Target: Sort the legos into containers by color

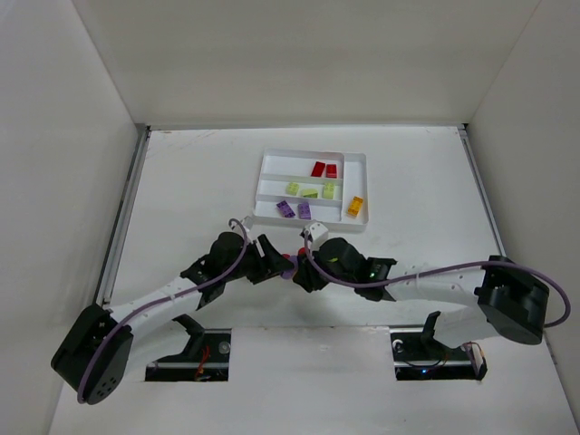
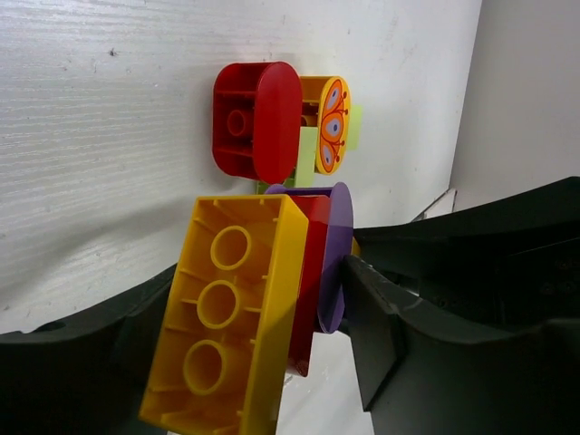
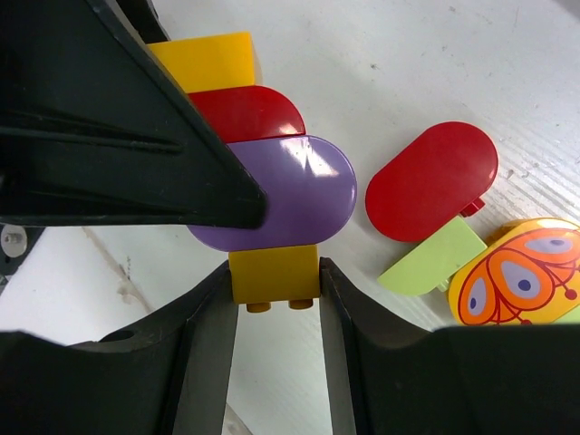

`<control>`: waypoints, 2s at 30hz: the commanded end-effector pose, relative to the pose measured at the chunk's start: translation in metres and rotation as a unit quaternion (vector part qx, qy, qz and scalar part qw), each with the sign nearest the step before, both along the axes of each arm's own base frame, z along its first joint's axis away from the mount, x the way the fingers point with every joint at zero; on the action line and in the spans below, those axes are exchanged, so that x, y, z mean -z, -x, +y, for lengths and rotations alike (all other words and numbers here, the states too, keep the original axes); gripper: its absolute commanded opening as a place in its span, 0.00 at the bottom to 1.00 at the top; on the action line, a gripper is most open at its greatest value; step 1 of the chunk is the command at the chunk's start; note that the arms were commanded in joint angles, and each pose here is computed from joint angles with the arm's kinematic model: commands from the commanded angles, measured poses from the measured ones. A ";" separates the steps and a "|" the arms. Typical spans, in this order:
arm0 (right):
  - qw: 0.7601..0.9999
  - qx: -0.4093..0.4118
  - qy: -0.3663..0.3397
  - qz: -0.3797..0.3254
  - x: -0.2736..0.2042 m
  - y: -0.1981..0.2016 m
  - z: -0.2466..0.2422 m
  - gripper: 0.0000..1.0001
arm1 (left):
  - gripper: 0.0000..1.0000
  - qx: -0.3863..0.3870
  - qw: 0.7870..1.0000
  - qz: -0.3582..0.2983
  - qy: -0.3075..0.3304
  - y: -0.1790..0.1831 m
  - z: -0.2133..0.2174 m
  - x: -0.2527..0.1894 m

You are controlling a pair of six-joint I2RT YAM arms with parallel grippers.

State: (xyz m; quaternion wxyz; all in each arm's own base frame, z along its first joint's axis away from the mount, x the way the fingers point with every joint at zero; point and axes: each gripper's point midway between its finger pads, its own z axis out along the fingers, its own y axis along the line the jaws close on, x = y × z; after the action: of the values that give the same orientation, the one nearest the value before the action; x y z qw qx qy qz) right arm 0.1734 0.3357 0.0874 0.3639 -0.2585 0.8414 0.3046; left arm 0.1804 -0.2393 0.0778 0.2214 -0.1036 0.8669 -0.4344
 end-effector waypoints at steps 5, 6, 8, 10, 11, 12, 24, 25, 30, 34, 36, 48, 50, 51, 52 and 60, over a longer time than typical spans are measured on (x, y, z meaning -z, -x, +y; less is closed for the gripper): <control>0.998 -0.008 -0.052 -0.034 -0.036 -0.012 0.024 0.38 | 0.49 -0.007 1.000 -0.013 0.025 -0.007 -0.005 -0.013; 0.998 -0.008 -0.054 -0.033 -0.036 -0.012 0.025 0.38 | 0.48 -0.007 1.000 -0.013 0.027 -0.007 -0.007 -0.013; 0.998 -0.011 -0.059 -0.030 -0.036 -0.011 0.027 0.38 | 0.44 -0.011 0.999 -0.010 0.037 -0.008 -0.010 -0.016; 0.997 -0.013 -0.066 -0.026 -0.037 -0.009 0.029 0.38 | 0.39 -0.026 0.998 -0.005 0.050 -0.009 -0.012 -0.016; 0.997 -0.014 -0.071 -0.025 -0.039 -0.009 0.030 0.38 | 0.36 -0.032 0.998 -0.002 0.055 -0.010 -0.012 -0.016; 0.997 -0.016 -0.078 -0.024 -0.041 -0.008 0.031 0.38 | 0.34 -0.037 0.997 -0.001 0.062 -0.010 -0.013 -0.018; 0.994 -0.003 -0.103 -0.016 -0.051 -0.009 0.026 0.38 | 0.18 -0.076 0.992 -0.033 0.093 -0.020 -0.004 -0.049; 0.995 0.004 -0.100 -0.016 -0.050 -0.011 0.021 0.38 | 0.18 -0.081 0.992 -0.036 0.088 -0.022 0.000 -0.049; 0.992 0.068 -0.102 -0.034 -0.064 -0.037 -0.012 0.38 | 0.18 -0.106 0.991 -0.058 0.057 -0.033 0.017 -0.051; 0.972 0.201 -0.108 -0.060 -0.083 -0.101 -0.062 0.38 | 0.18 -0.105 0.991 -0.074 0.043 -0.038 0.018 -0.054; 0.956 0.268 -0.095 -0.067 -0.080 -0.134 -0.090 0.38 | 0.18 -0.103 0.991 -0.077 0.042 -0.040 0.017 -0.056; 0.912 0.405 0.006 -0.060 -0.037 -0.227 -0.158 0.42 | 0.19 -0.087 0.991 -0.087 0.054 -0.039 0.010 -0.058; 0.906 0.418 0.013 -0.067 -0.038 -0.229 -0.164 0.52 | 0.20 -0.085 0.991 -0.088 0.056 -0.040 0.009 -0.060; 0.904 0.422 0.015 -0.069 -0.038 -0.229 -0.166 0.60 | 0.20 -0.084 0.991 -0.089 0.057 -0.040 0.009 -0.061; 0.903 0.423 0.015 -0.073 -0.040 -0.229 -0.167 0.67 | 0.20 -0.082 0.991 -0.089 0.059 -0.040 0.009 -0.062; 0.936 0.332 -0.059 -0.105 -0.087 -0.175 -0.130 0.77 | 0.20 -0.068 0.991 -0.075 0.090 -0.041 -0.004 -0.077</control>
State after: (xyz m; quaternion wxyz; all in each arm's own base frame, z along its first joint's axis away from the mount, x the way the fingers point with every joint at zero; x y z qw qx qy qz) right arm 0.3721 0.1742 0.1348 0.5117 0.0730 0.8482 0.1161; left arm 0.2120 -0.2293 0.1131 0.2894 -0.1606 0.8285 -0.4516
